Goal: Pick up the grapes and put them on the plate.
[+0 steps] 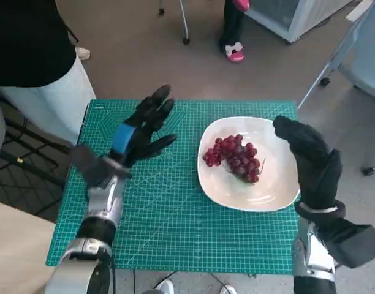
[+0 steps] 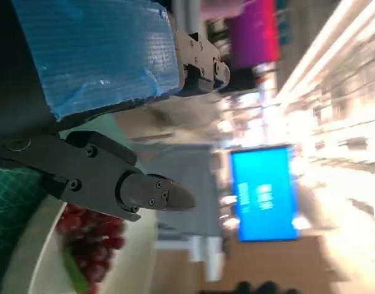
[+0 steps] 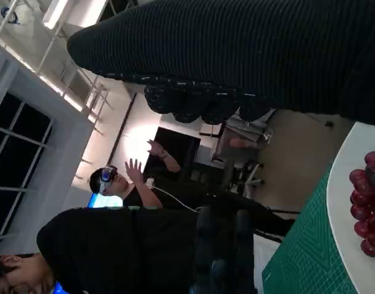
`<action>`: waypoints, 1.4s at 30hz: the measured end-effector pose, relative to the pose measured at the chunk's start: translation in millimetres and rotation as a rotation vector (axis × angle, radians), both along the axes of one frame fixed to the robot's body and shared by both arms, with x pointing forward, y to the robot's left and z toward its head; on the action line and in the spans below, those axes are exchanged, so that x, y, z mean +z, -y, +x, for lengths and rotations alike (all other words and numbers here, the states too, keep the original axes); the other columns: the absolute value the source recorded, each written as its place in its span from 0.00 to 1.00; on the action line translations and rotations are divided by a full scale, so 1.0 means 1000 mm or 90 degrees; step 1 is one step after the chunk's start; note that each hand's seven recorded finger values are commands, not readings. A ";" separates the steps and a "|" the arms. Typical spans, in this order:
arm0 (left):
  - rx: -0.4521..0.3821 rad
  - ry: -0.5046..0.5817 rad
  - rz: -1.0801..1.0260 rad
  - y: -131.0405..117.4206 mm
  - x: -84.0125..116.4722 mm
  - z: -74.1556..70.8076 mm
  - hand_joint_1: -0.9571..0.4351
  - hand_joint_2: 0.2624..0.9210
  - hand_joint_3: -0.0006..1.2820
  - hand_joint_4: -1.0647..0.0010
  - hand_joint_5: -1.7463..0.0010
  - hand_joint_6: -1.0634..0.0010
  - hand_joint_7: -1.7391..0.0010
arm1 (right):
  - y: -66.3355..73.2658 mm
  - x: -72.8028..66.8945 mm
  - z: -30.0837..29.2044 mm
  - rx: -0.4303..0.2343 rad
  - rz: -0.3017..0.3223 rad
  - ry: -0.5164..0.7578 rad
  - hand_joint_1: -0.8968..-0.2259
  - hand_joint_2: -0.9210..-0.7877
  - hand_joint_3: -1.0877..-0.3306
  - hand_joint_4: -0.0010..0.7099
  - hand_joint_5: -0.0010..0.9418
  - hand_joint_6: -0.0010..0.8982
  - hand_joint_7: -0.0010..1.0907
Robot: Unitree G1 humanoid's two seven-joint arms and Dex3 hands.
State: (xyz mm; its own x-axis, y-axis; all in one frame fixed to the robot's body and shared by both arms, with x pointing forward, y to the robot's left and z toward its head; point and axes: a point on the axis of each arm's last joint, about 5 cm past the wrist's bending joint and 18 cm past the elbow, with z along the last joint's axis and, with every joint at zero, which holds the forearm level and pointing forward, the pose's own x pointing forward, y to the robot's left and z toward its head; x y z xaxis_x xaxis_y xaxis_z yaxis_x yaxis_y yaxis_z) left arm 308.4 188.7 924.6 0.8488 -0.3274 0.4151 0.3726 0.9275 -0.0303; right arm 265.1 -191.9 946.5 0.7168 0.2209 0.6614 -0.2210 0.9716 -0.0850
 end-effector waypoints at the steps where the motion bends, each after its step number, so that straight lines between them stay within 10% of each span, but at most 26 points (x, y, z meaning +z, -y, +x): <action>1: 0.002 0.002 -0.006 -0.002 -0.002 -0.002 0.45 1.00 0.18 0.79 1.00 0.70 0.99 | 0.000 0.000 0.0004 0.001 0.000 0.000 0.38 0.00 0.29 0.55 0.00 0.15 0.24; 42: 0.016 0.002 -0.049 -0.008 -0.021 -0.027 0.44 1.00 0.19 0.74 0.99 0.63 0.98 | -0.009 0.007 0.0085 0.040 -0.007 0.004 0.41 0.00 0.27 0.53 0.00 0.09 0.29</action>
